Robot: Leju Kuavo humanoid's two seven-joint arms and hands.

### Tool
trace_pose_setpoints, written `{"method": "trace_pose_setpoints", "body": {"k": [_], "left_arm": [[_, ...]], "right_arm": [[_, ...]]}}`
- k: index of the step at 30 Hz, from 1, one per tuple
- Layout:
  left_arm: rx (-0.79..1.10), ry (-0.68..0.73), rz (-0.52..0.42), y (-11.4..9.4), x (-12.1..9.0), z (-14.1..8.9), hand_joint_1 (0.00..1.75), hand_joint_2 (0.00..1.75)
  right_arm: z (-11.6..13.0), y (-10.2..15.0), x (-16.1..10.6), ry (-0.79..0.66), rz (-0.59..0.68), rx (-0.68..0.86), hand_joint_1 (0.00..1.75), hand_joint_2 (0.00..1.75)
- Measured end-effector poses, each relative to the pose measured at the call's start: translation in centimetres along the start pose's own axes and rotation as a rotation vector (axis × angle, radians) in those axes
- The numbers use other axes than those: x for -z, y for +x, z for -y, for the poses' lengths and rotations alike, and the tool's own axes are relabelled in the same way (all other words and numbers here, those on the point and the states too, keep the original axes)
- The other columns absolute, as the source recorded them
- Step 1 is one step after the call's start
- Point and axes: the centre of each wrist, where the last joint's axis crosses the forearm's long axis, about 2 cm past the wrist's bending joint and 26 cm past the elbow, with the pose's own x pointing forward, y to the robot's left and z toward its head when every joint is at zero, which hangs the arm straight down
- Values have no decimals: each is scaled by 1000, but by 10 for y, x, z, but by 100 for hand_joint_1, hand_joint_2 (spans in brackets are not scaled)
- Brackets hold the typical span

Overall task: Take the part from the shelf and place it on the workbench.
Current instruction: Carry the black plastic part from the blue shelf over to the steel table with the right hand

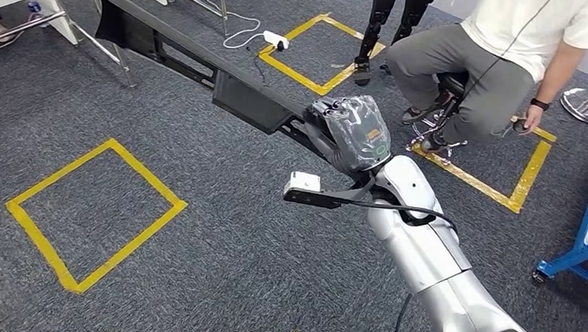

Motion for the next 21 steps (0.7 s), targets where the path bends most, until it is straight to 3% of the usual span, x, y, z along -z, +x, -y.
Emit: {"method": "trace_pose_setpoints", "body": {"k": [21], "left_arm": [[-2, -2, 4, 3, 2, 1, 0, 175]], "right_arm": [[1, 2, 10, -14, 13, -3, 175, 175]]}}
